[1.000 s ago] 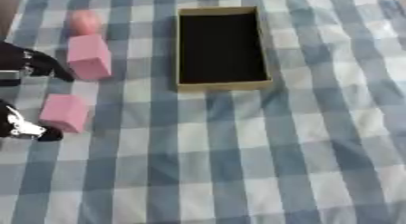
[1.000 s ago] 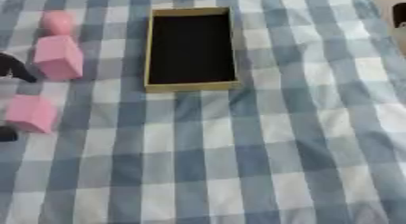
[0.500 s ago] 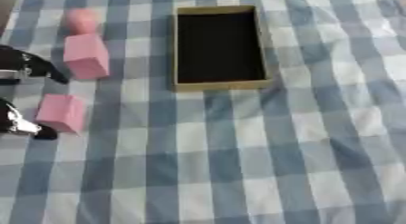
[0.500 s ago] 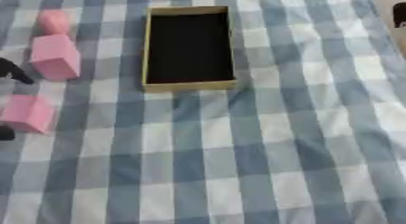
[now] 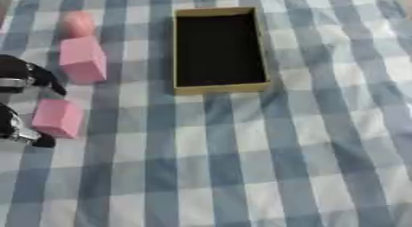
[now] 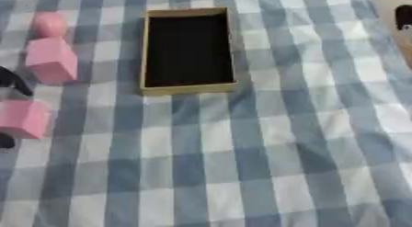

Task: Pick up objects on the table and place them in the box.

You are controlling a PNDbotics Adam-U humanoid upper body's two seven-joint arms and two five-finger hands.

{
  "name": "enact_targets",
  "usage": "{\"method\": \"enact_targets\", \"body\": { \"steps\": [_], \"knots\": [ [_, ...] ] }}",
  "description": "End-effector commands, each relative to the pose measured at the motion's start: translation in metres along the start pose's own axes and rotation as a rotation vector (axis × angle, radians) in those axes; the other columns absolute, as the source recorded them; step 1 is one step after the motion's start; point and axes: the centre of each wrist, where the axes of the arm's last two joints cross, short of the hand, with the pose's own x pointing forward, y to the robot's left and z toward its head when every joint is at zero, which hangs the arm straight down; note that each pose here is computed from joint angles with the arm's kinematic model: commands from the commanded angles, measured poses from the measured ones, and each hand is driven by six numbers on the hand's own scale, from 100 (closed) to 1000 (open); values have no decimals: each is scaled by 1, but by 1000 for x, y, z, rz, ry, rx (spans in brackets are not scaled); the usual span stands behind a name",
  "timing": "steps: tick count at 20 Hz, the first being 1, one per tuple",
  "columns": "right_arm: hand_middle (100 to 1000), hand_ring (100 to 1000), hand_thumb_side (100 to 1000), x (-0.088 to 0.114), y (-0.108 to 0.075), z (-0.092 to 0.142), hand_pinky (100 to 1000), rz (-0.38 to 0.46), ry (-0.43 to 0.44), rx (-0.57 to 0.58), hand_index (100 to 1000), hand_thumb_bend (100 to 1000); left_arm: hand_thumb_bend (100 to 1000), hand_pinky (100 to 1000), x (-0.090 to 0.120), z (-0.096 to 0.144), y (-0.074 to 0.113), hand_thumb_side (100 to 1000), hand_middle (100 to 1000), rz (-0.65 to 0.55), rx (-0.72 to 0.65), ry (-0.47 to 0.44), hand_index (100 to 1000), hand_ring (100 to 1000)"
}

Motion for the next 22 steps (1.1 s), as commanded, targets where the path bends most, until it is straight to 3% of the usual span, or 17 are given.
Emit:
{"method": "enact_targets", "body": {
  "steps": [1, 4, 10, 14, 17, 22],
  "knots": [
    [947, 994, 100, -1, -14, 0, 961, 25, -7, -23, 679, 100, 737, 886, -4, 5, 7, 627, 797, -43, 4, 44, 885, 900],
    [947, 994, 100, -1, -13, 0, 960, 22, -7, -22, 679, 100, 753, 845, -4, 4, 6, 491, 750, -61, 17, 69, 851, 850],
    [947, 994, 100, -1, -12, 0, 960, 17, -10, -20, 679, 100, 723, 804, -1, 0, 6, 310, 723, -77, 60, 74, 828, 819],
    [946, 994, 100, -1, -12, 0, 960, 17, -11, -18, 679, 100, 676, 787, 3, -2, 6, 285, 710, -64, 83, 38, 820, 806],
    [946, 994, 100, -1, -12, 0, 960, 16, -13, -16, 679, 100, 656, 775, 5, -2, 6, 354, 712, -59, 88, 22, 822, 804],
    [947, 993, 100, -1, -11, 0, 959, 12, -14, -9, 679, 100, 599, 730, 6, -4, 8, 270, 664, -46, 97, 18, 785, 761]
  ]
}}
